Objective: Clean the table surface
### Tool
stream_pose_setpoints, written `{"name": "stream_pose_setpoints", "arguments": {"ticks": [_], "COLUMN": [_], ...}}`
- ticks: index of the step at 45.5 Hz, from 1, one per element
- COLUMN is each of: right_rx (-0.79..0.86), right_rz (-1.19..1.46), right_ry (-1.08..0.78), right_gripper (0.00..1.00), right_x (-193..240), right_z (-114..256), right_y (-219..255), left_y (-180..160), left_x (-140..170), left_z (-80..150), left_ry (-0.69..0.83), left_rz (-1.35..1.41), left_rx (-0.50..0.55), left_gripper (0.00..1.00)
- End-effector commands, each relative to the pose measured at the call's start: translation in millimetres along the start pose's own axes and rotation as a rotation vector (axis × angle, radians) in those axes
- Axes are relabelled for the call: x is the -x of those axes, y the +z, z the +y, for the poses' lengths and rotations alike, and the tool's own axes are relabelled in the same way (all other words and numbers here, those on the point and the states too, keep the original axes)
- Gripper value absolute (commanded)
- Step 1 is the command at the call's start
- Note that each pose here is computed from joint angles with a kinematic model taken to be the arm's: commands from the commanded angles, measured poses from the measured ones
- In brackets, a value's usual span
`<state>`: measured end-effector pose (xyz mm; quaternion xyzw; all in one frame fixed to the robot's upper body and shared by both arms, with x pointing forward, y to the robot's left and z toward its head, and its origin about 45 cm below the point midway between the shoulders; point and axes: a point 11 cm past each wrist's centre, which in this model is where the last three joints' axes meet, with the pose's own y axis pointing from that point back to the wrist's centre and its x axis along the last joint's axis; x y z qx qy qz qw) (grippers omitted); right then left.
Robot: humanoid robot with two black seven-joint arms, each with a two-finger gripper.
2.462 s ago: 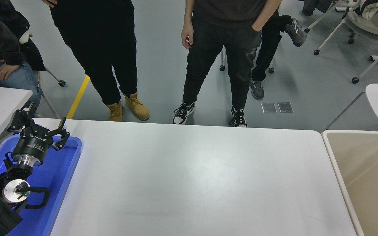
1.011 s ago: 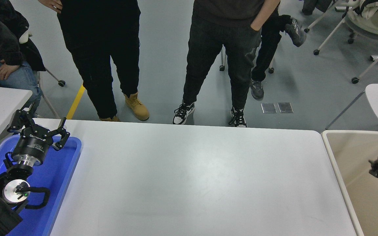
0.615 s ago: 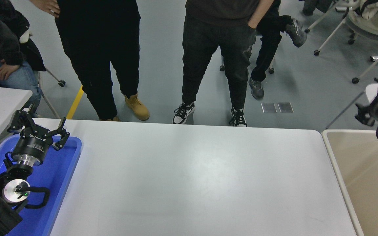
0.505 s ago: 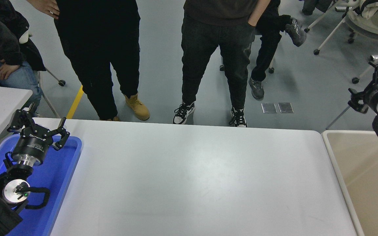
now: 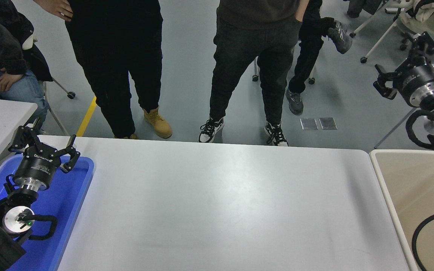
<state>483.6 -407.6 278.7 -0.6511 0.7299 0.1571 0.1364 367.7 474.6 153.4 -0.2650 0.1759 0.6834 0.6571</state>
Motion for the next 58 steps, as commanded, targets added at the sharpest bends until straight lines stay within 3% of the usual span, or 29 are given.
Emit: {"name": "stream_pose_setpoints", "arguments": {"ticks": [1,19,36,58], "right_rx": [0.025,0.034,0.038,0.023], "right_rz": [-0.092,-0.095,-0.123,-0.126], "right_ry": [0.025,-0.016,-0.004,-0.004], "right_gripper": [0.98,0.98,0.98,0.98], "right_x": [-14,-19,-30,-29], "right_z": [25,60,81,81], "right_y": [51,113,139,139], "left_y": [0,0,0,0], "left_x": [0,0,0,0], "left_z": [0,0,0,0], "left_ry": [0.0,0.0,0.0,0.0], "left_rz": [0.0,0.0,0.0,0.0], "left_rx": [0.0,0.0,0.0,0.0], "left_gripper": [1.0,1.0,1.0,1.0]}}
